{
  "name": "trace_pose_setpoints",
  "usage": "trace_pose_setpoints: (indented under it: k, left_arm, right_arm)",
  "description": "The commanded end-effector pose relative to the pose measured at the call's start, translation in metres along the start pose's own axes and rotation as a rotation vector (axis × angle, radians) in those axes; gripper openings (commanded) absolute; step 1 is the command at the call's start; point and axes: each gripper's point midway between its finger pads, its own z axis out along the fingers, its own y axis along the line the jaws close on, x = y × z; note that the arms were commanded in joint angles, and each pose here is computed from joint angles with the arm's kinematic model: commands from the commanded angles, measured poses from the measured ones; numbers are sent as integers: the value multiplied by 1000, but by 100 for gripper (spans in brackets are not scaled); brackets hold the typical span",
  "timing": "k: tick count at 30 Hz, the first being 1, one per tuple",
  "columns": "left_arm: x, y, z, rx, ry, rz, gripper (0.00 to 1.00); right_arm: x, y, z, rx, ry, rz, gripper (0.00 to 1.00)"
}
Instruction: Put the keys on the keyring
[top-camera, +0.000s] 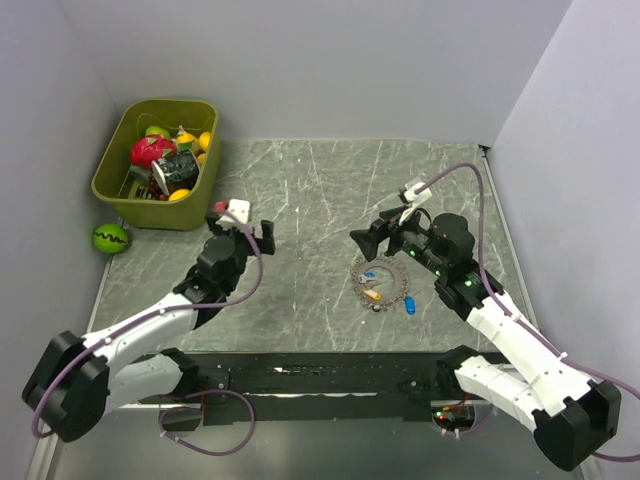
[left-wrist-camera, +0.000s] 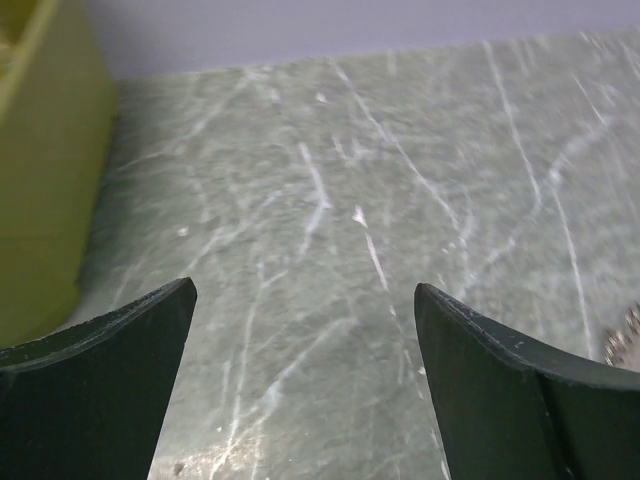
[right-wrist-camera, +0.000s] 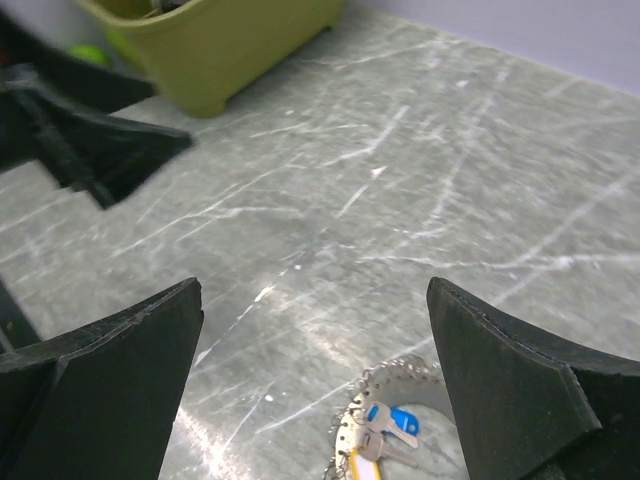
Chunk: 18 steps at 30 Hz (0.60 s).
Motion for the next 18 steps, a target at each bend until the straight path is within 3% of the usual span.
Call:
trace_pose_setpoints:
  k: [1,10,18]
  left_arm:
    - [-32,40,-16,-200,-164,-208,96]
    - [-26,83,-33,-390,-168,-426,96]
    - [-14,89,-29,-463,-75,-431,96]
  right_arm:
    - [-15,-25,-10,121,-81,59,100]
    - [8,-82,-39,365,-100,216,100]
    - [34,-140,-79,579,-193,466,100]
